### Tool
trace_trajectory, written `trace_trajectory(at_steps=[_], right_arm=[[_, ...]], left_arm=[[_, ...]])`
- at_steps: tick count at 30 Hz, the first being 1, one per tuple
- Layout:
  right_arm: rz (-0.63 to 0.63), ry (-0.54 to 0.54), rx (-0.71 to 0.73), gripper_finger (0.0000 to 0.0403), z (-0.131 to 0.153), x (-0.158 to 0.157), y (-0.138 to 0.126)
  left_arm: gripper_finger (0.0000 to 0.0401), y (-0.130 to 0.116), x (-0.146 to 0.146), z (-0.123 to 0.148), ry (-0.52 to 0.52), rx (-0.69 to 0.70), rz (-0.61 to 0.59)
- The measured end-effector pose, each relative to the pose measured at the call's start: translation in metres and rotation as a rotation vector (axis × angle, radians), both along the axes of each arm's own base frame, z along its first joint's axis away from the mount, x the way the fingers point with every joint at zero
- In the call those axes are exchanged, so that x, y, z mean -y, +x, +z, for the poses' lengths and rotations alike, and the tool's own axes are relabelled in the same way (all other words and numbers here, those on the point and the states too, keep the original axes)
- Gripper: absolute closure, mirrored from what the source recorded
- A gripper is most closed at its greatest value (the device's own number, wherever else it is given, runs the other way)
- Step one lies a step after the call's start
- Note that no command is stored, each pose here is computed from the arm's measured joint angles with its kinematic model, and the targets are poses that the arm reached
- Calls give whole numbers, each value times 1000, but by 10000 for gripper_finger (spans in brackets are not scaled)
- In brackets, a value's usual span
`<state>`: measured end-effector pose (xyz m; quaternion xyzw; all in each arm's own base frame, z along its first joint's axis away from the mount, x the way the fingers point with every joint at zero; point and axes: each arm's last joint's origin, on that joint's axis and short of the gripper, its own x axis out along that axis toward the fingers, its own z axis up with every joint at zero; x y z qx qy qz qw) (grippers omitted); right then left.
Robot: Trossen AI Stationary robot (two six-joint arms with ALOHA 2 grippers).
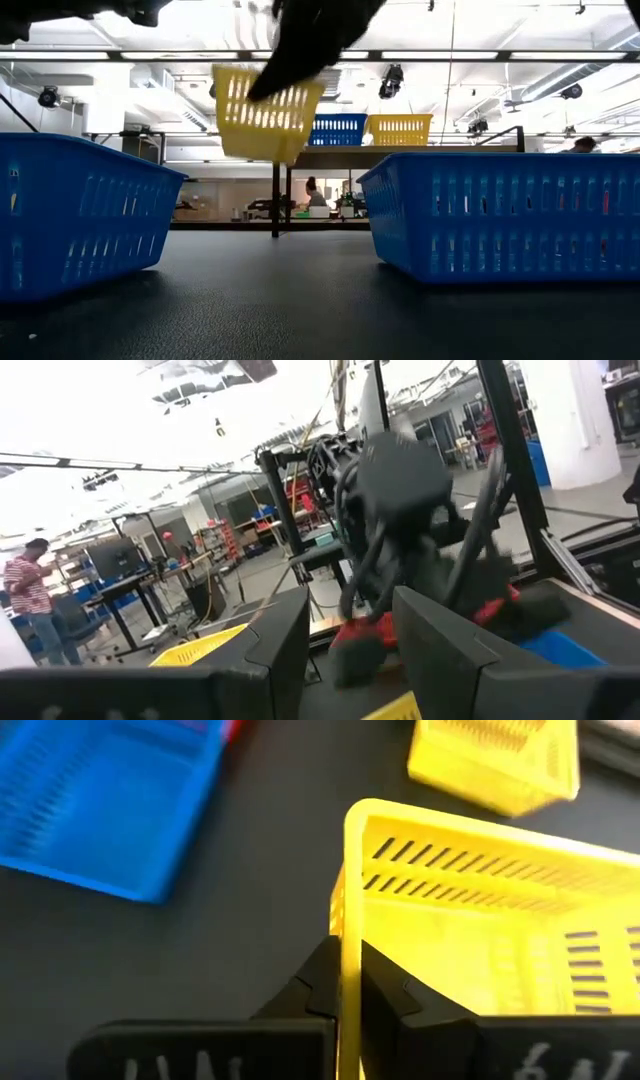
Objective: Stack baskets on shelf by color
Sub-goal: Stack the right yellow bin on top of the yellow bin on the shelf
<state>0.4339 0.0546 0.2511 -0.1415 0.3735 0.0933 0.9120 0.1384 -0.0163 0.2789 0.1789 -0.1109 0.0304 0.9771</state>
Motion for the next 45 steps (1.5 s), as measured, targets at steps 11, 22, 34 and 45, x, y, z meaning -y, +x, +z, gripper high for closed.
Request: trace_trajectory(at_steps=[11,22,34,45], right_arm=[[-4,-75,60,394,64,-31,-49],[-73,-132,94,394,111,-21,-95],[-244,-269,72,394,135,16,-129],[-293,-240,-33,394,137,81,-141]], left_arm=[[271,0,0,2,-3,12,1],[271,0,0,4,-7,39,2],[271,2,0,4,-6,39,2],[271,2,0,5,-7,49,2]])
